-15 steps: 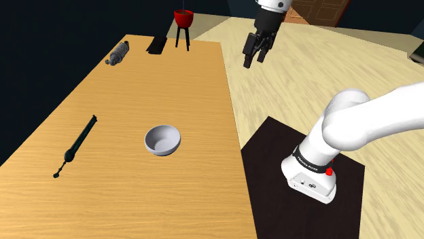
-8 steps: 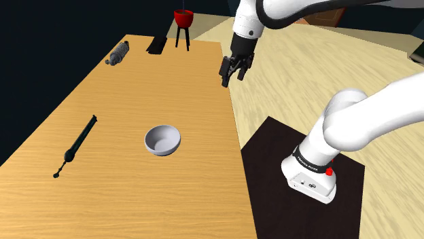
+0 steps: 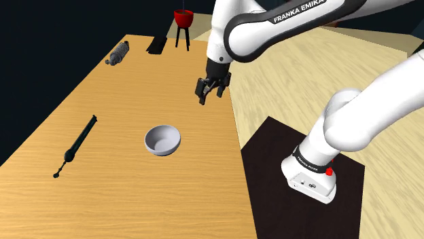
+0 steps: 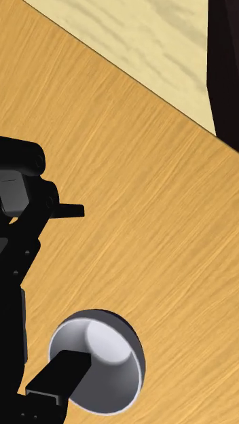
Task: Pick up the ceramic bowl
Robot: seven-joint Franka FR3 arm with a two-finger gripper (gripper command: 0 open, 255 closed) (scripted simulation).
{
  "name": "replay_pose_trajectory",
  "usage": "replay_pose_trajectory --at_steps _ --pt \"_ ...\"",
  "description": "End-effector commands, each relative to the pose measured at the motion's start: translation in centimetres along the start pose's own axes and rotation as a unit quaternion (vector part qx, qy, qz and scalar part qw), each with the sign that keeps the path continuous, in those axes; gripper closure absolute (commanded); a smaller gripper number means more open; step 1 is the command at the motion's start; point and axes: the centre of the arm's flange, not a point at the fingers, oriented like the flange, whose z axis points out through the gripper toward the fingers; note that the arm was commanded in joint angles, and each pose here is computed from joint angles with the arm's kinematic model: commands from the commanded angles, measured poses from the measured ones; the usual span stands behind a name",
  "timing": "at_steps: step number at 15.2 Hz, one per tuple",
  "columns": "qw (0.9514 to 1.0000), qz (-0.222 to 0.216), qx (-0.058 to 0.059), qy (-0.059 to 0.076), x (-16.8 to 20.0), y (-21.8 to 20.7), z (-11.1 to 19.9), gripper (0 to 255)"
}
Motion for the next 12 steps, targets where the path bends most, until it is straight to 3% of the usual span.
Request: replay_pose_trajectory --at_steps 1,12 --pt "1.0 0.004 0.001 0.002 0.9 -1.7 2.0 0" --pt "0.9996 0.027 0.002 0.008 6.1 -9.5 12.9 0"
